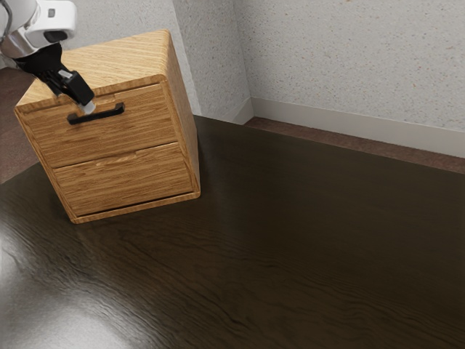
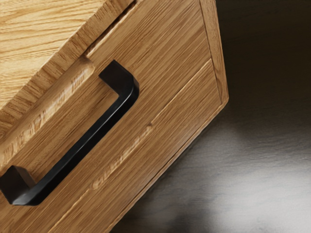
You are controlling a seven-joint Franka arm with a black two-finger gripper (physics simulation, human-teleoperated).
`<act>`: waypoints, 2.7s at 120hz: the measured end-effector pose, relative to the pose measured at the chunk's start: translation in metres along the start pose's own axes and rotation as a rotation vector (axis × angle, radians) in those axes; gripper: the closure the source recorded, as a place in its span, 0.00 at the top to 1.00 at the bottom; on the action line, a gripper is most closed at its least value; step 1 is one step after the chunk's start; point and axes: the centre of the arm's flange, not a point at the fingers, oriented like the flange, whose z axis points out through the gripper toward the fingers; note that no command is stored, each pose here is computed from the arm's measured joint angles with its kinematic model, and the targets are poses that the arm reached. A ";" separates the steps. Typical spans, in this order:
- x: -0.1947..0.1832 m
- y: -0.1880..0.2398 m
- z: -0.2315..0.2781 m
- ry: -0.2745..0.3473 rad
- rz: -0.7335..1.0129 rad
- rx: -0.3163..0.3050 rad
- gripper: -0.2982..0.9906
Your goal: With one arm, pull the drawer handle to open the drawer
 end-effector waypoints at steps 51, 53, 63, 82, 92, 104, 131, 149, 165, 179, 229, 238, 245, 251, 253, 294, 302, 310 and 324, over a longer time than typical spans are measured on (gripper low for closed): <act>0.047 0.033 0.049 -0.032 0.144 -0.034 0.77; 0.046 0.033 0.052 -0.035 0.149 -0.036 0.77; 0.042 0.019 0.073 -0.062 0.150 -0.029 0.77; 0.031 -0.020 0.082 -0.069 0.128 0.007 0.77; 0.034 -0.023 0.083 -0.066 0.143 0.017 0.77; 0.043 -0.012 0.094 -0.069 0.182 0.015 0.77; 0.048 0.006 0.099 -0.076 0.269 0.048 0.77; 0.041 -0.003 0.087 -0.082 0.295 0.079 0.77; 0.042 0.000 0.092 -0.094 0.343 0.097 0.77; 0.042 0.003 0.105 -0.103 0.381 0.099 0.77; 0.041 0.013 0.143 -0.115 0.457 0.080 0.78; 0.039 0.017 0.147 -0.113 0.465 0.064 0.79; 0.036 0.020 0.147 -0.107 0.469 0.051 0.78; 0.034 0.022 0.141 -0.096 0.472 0.042 0.77; 0.032 0.023 0.137 -0.090 0.474 0.040 0.75; 0.016 0.035 0.115 -0.066 0.502 0.011 0.74; 0.009 0.040 0.111 -0.062 0.509 0.000 0.75; 0.002 0.045 0.107 -0.058 0.517 -0.012 0.76; -0.007 0.053 0.099 -0.048 0.529 -0.026 0.75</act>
